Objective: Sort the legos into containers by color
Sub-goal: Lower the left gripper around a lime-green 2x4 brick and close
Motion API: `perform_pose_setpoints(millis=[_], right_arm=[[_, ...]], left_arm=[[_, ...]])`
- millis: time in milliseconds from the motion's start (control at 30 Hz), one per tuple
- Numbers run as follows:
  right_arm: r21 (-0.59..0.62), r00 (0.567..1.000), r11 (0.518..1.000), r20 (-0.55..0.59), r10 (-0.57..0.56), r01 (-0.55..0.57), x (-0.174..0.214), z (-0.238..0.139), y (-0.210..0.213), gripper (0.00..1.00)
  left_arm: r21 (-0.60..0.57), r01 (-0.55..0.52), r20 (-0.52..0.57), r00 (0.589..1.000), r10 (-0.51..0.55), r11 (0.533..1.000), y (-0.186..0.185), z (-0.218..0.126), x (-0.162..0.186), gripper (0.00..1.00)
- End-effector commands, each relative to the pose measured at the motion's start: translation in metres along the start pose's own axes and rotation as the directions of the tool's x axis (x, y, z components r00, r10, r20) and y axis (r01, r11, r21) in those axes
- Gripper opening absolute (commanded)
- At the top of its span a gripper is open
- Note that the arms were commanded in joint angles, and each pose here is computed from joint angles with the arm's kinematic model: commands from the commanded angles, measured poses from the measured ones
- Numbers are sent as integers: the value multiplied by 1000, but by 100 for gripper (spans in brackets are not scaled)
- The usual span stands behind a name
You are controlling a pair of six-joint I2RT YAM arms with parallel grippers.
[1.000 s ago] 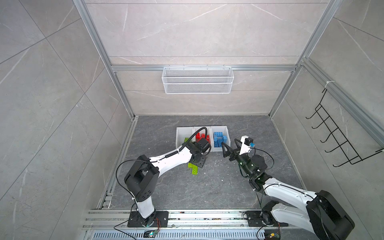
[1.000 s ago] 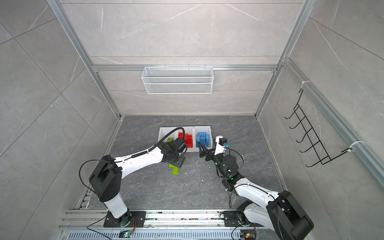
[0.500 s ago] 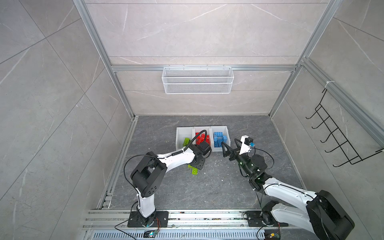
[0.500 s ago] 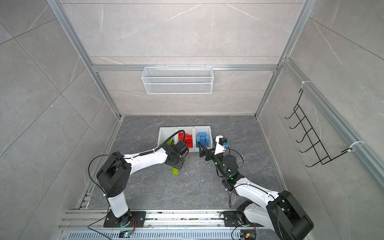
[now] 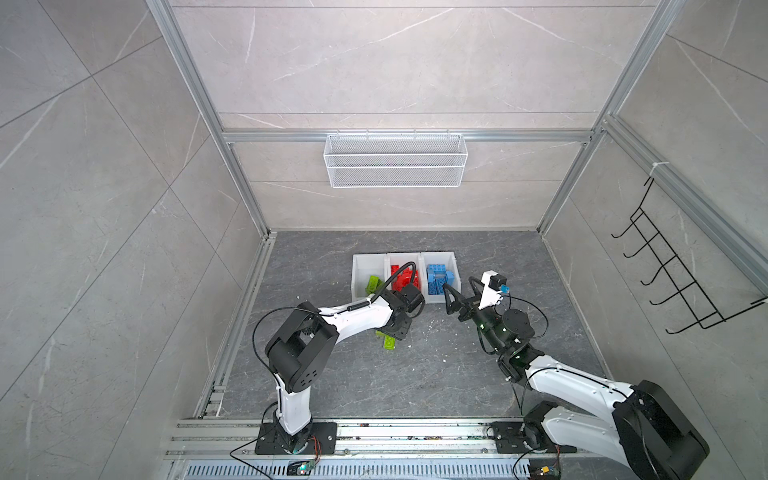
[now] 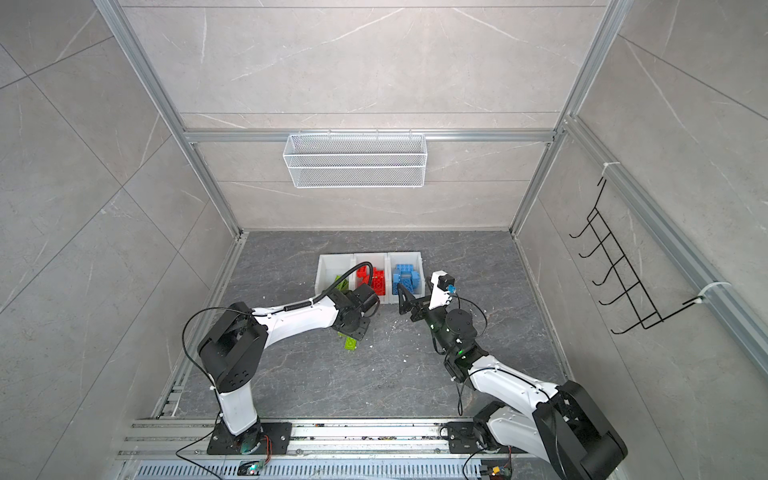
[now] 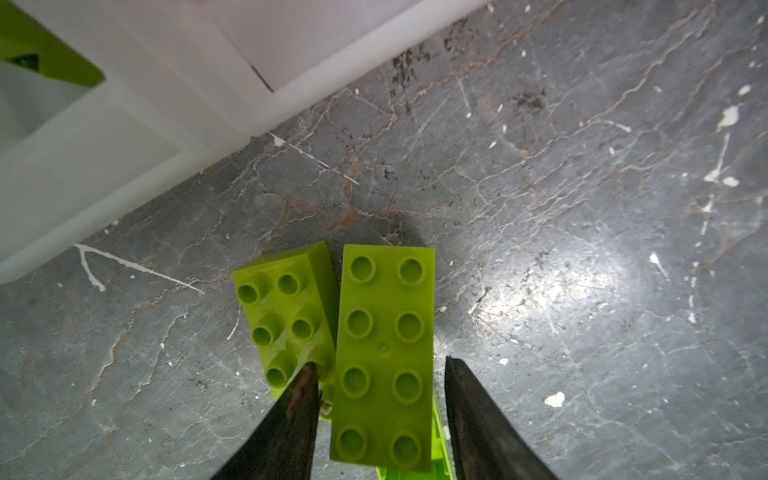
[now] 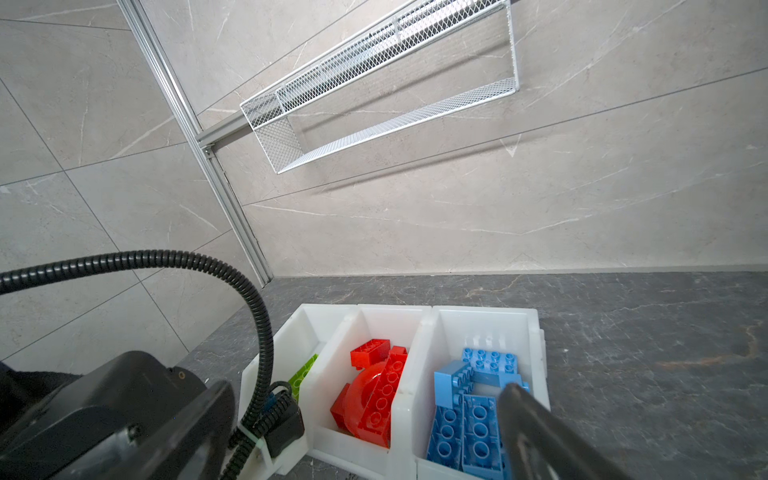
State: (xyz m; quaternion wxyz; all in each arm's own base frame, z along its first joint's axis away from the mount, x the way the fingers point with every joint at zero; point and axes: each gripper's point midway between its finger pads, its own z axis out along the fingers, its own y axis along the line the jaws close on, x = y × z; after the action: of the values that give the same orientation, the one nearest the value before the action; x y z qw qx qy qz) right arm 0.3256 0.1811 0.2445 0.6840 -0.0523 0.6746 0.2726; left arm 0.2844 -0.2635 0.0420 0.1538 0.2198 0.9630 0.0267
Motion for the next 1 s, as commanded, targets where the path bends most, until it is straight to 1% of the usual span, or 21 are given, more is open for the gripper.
perform_pose_setpoints(millis=[0, 167, 233, 267, 500, 533, 600, 800, 900, 967], right_arm=[[15, 1000, 1000, 25, -17, 17, -10, -1, -2, 100], [16, 1000, 1000, 24, -17, 17, -10, 0, -2, 100], [17, 1000, 1000, 23, -18, 18, -10, 0, -2, 100], [17, 1000, 1000, 23, -17, 17, -10, 0, -2, 100], [23, 999, 1000, 25, -20, 20, -11, -2, -3, 100], [24, 999, 1000, 25, -20, 20, -11, -2, -3, 100], [23, 999, 1000, 24, -21, 21, -10, -2, -3, 100], [24, 1000, 1000, 24, -20, 19, -11, -2, -3, 100], [25, 999, 999, 23, -22, 21, -10, -2, -3, 100], [25, 999, 999, 23, -23, 22, -10, -2, -4, 100]], left_arm=[[4, 4, 17, 1000, -4, 1000, -4, -7, -10, 48], [5, -5, 42, 999, 4, 1000, -4, -15, -18, 46], [10, -6, 42, 999, 6, 1000, -5, -14, -20, 39], [12, -6, 41, 999, 6, 1000, -5, -14, -20, 37], [22, -3, 3, 1000, 3, 1000, -8, -6, -12, 38], [23, -1, 2, 1000, 1, 1000, -8, -5, -11, 40], [18, 0, -2, 1000, 0, 1000, -7, -4, -10, 47], [5, 1, 10, 1000, -1, 1000, -5, -6, -14, 62], [0, 4, 10, 1000, -4, 1000, -4, -5, -16, 68], [-3, 9, 9, 1000, -9, 1000, -2, -5, -15, 69]])
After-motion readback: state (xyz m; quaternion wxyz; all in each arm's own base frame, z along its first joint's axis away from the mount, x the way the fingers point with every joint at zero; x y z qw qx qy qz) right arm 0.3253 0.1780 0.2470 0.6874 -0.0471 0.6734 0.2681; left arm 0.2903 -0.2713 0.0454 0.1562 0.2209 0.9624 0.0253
